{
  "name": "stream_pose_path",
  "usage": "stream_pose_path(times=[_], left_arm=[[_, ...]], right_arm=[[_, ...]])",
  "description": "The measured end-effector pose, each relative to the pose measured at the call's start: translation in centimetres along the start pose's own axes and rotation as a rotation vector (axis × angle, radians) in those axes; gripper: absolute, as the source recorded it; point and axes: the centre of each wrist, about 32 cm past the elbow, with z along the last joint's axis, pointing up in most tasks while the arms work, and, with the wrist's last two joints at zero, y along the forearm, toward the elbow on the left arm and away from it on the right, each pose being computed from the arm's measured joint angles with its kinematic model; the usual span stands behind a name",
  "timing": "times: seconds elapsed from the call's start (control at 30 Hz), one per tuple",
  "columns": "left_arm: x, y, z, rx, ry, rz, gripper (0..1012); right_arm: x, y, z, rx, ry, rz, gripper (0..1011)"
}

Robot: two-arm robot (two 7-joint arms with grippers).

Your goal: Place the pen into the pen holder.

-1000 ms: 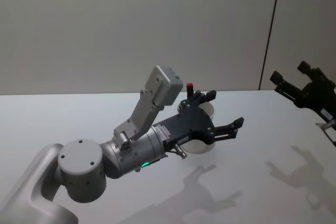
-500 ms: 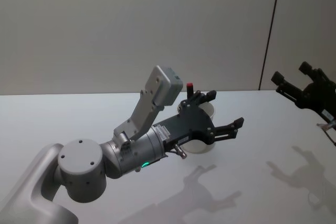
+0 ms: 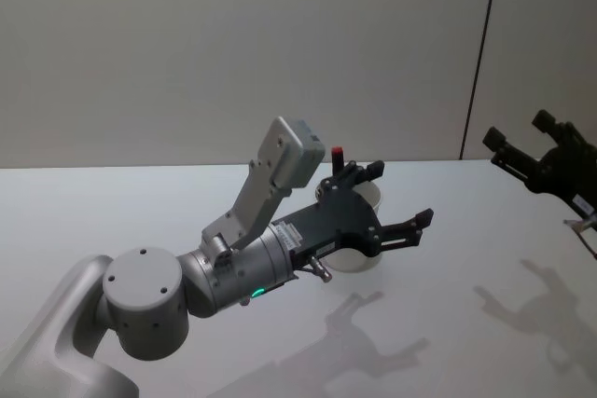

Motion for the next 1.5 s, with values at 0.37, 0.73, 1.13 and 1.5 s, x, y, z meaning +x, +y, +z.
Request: stream_pose_path(times=[0.37, 0.73, 1.13, 1.5], left_arm=[[-0.41, 0.61, -0.39, 0.009, -0.009, 0.068, 1000], [-1.18, 1.73, -0.98, 0.020, -0.028, 0.190, 1000], [-2.15, 3.00, -1.63, 0.031, -0.049, 0.326, 1000], [-3.07, 4.09, -2.16, 0.038, -0.067, 0.442, 1000]], right_arm=[[-1.9, -0.5, -0.6, -0.043, -0.023, -0.034, 1002], [-5.9, -1.6, -1.6, -0.119, -0.078, -0.113, 1002], [-9.7, -3.0, -2.0, -0.172, -0.141, -0.198, 1002], [-10.5, -3.3, -2.0, -0.182, -0.155, -0.218, 1002]])
